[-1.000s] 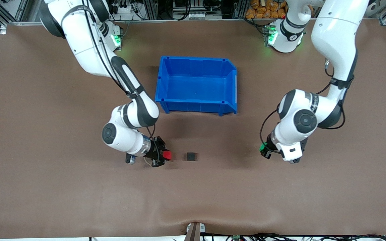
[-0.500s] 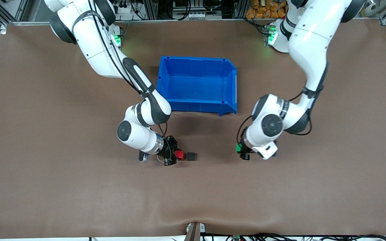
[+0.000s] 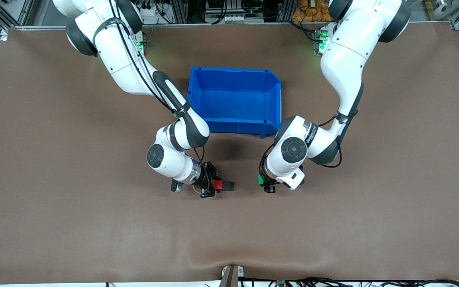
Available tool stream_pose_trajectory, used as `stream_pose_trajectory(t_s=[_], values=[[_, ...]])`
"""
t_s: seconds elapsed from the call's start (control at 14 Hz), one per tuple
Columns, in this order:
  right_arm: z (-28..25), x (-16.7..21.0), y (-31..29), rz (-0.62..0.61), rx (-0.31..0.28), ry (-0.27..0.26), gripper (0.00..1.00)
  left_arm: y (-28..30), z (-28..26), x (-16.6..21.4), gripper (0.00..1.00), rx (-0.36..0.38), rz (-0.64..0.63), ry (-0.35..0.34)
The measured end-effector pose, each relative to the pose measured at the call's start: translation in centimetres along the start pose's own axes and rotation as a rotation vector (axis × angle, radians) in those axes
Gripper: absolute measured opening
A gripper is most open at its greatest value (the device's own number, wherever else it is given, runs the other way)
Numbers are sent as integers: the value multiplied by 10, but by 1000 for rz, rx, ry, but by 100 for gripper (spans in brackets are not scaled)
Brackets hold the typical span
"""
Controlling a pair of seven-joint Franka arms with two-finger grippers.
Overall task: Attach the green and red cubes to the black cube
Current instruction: 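Place the green cube against the black cube with the left gripper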
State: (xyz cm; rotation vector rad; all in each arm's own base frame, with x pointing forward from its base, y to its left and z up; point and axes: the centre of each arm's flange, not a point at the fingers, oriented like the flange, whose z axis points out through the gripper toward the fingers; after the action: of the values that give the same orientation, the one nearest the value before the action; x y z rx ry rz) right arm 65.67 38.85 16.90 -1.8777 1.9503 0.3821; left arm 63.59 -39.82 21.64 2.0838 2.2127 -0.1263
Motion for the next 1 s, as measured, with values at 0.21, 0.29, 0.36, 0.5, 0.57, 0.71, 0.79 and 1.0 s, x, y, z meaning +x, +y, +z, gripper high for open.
stream_pose_trajectory(t_s=[0.21,0.29,0.36,0.5,0.57,0.71,0.79,1.0], values=[[-18,3,-15,-32,21,22,95,-9,17,-24,40,4,2,-8],[-30,6,-22,-58,-2,45,100,-11,21,-30,40,4,1,-12],[-46,10,-29,-84,-37,75,100,-13,23,-35,40,0,3,-17],[-92,21,-43,-109,-127,126,100,-13,26,-43,40,-18,7,-35],[-118,28,-48,-116,-174,140,100,-13,27,-45,40,-26,9,-42],[-173,44,-58,-172,-250,139,100,-12,31,-49,40,-37,10,-52],[-202,53,-63,-198,-274,136,100,-11,32,-49,40,-44,10,-58],[-316,79,-80,-322,-243,119,100,-12,34,-55,40,-62,17,-74]])
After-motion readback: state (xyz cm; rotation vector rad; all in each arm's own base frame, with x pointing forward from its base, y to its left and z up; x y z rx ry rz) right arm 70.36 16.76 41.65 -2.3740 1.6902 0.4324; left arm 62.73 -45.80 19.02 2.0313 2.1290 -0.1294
